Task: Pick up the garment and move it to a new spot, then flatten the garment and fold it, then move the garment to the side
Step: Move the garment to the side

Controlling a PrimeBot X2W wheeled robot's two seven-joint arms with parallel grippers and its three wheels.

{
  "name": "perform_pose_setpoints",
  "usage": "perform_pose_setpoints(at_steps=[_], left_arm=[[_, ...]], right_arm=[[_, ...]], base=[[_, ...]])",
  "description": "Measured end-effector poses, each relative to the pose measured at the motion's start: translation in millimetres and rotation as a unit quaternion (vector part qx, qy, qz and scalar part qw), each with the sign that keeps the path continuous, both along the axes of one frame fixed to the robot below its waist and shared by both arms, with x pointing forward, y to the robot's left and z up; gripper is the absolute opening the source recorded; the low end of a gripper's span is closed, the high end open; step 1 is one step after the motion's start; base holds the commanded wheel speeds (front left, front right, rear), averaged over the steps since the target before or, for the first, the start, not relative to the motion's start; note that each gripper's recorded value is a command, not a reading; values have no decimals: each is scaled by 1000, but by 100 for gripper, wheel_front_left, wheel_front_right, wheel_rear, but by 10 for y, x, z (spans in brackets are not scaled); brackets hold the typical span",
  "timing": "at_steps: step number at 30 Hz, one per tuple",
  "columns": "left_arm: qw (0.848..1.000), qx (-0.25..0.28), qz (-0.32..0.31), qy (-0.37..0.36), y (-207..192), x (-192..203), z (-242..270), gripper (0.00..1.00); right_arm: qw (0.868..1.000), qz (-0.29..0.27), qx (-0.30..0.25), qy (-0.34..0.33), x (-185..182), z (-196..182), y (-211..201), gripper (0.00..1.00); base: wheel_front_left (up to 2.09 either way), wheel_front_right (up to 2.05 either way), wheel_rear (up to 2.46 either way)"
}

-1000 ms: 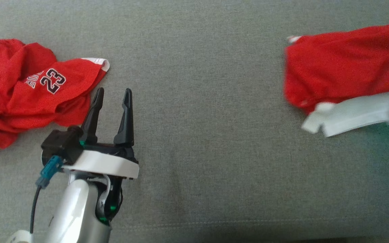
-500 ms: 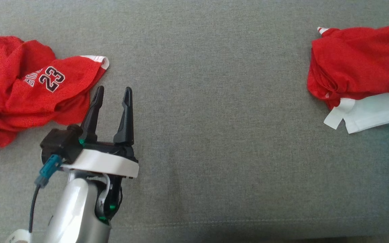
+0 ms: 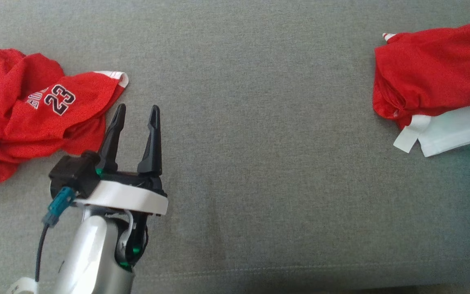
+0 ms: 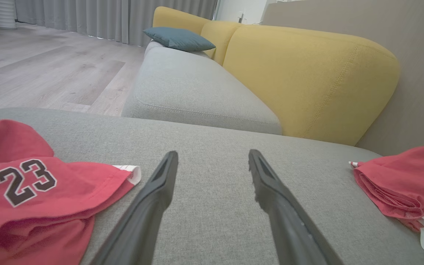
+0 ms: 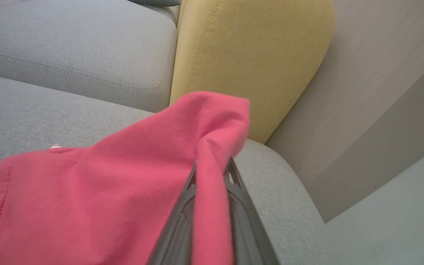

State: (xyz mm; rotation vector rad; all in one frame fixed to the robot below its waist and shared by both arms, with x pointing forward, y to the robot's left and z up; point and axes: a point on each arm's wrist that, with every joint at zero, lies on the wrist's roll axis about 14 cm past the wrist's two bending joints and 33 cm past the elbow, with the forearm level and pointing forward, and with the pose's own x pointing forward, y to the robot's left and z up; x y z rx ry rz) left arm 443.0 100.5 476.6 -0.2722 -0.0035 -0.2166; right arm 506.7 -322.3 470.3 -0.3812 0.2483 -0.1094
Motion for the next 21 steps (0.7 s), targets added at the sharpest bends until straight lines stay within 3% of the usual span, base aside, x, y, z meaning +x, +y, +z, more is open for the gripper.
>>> perform_pose_setpoints(at_steps=[10,11,12,21], left_arm=[[1000,0,-2,-2,-14,-8,18,100],[1000,0,-2,-2,-15,-11,20,100],[1000,0,-2,-2,-16,-15,21,100],[1000,2,-3,-5,-16,-68,65,100]], right_arm=[[1000,5,-1,-11,4,81,22,0],[1000,6,0,-12,3,91,32,43],[1000,9,0,-13,3,101,48,100],[999,21,8,-42,-31,247,154,100]], base=[[0,0,0],[0,0,0],[0,0,0],[0,0,0]])
